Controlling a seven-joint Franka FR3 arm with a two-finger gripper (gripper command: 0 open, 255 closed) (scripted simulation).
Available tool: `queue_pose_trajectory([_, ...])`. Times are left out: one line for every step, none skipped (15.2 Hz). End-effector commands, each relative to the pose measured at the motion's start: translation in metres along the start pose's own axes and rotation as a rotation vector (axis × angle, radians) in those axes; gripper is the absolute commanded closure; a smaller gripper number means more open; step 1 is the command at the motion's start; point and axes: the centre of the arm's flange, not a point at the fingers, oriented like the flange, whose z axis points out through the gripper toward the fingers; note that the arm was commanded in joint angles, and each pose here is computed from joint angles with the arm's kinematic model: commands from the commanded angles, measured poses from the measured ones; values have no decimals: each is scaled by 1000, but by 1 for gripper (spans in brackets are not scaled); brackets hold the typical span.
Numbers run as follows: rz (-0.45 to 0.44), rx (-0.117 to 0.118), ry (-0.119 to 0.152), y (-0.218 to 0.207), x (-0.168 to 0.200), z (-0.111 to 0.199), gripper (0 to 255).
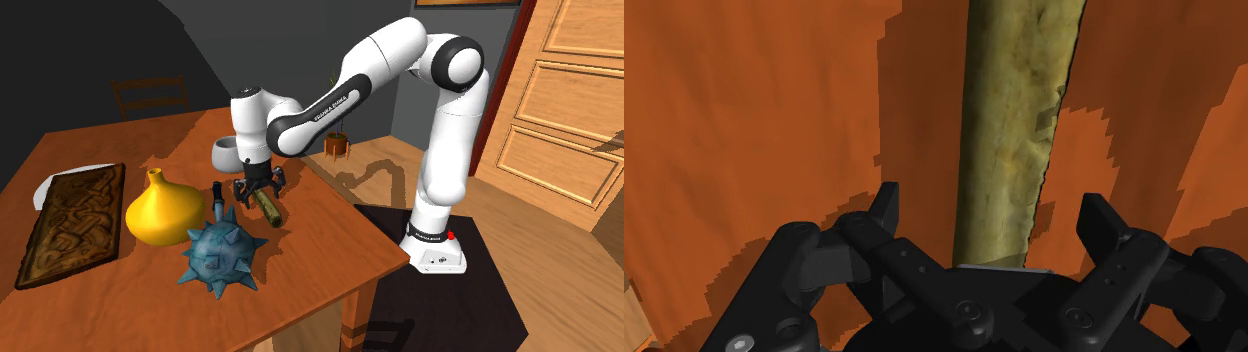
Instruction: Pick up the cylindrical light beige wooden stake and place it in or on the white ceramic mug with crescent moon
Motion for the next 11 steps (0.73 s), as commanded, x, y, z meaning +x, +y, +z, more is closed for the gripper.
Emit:
queue_pose_trajectory([0,0,0,0,0,0,0])
queue_pose_trajectory([0,0,0,0,0,0,255])
queue_pose_trajectory([0,0,0,0,0,0,255])
queue_pose_trajectory([0,0,0,0,0,0,255])
queue_pose_trajectory([0,0,0,0,0,0,255])
queue_pose_trajectory([0,0,0,0,0,0,255])
queue_pose_trajectory([0,0,0,0,0,0,255])
queue_pose_trajectory([0,0,0,0,0,0,255])
queue_pose_trajectory([0,0,0,0,0,0,255])
queue_pose_trajectory([0,0,0,0,0,0,255])
queue_pose_trajectory([0,0,0,0,0,0,255])
